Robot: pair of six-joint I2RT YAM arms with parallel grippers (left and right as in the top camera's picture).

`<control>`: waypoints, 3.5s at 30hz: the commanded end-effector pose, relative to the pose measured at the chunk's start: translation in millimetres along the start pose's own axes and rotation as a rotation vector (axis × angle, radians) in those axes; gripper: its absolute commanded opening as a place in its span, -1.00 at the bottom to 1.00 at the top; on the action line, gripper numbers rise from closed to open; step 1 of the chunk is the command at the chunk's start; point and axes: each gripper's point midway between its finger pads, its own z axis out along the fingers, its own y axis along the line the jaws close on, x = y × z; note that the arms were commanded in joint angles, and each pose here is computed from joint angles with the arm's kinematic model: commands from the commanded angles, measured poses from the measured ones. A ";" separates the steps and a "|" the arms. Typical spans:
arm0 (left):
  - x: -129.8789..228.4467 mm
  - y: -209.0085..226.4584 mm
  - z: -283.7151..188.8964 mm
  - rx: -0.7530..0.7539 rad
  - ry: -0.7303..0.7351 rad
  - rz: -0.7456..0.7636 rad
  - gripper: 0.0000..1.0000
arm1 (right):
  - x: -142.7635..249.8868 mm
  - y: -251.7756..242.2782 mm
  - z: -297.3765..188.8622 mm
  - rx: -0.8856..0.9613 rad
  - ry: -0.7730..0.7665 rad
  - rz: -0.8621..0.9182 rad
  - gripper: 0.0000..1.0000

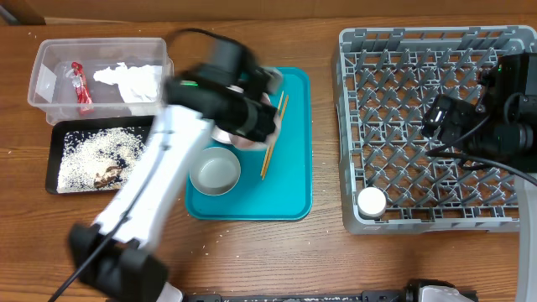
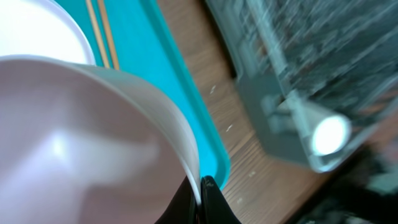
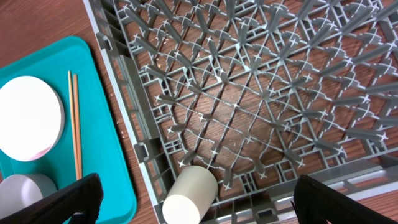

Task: Sort waste into correct bins and load items into the dishwasher
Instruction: 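Set the empty white bowl back on the teal tray, then grasp the white bowl with the right gripper and lift it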

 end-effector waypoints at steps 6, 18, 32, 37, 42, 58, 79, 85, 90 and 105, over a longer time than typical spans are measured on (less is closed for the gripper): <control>55.2 -4.7 98.6 -0.261 0.313 0.075 -0.92 | -0.4 -0.2 1.0 -0.002 0.000 -0.020 1.00; 93.8 -33.4 137.2 -0.268 0.452 0.109 -0.92 | -1.4 0.1 1.0 -0.004 -0.004 -0.020 1.00; 74.8 -30.1 109.5 -0.225 0.435 -0.004 -0.39 | -3.3 3.1 1.0 -0.020 -0.011 -0.020 1.00; 40.9 -19.6 57.1 -0.216 0.344 -0.074 -0.38 | 1.5 36.7 -1.2 -0.209 0.025 -0.028 1.00; 6.7 11.0 -2.3 -0.209 0.162 -0.171 -0.08 | 17.5 72.4 11.1 -0.333 0.084 -0.066 0.99; -13.1 116.6 -62.4 -0.254 -0.026 -0.384 0.36 | 125.5 175.4 124.5 -0.224 0.274 -0.301 0.65; 16.6 249.8 -129.7 -0.426 -0.156 -0.609 0.94 | 183.5 172.1 228.2 -0.025 0.459 -0.376 -0.50; 24.2 266.7 -139.2 -0.508 -0.157 -0.629 1.00 | 193.9 162.8 234.0 -0.013 0.481 -0.377 -0.92; 29.1 274.6 -144.2 -0.570 -0.146 -0.633 1.00 | 193.5 163.0 233.4 -0.015 0.479 -0.380 -0.92; 29.1 274.6 -144.2 -0.570 -0.146 -0.633 1.00 | -3.0 152.0 91.8 0.167 -0.079 -0.215 -0.92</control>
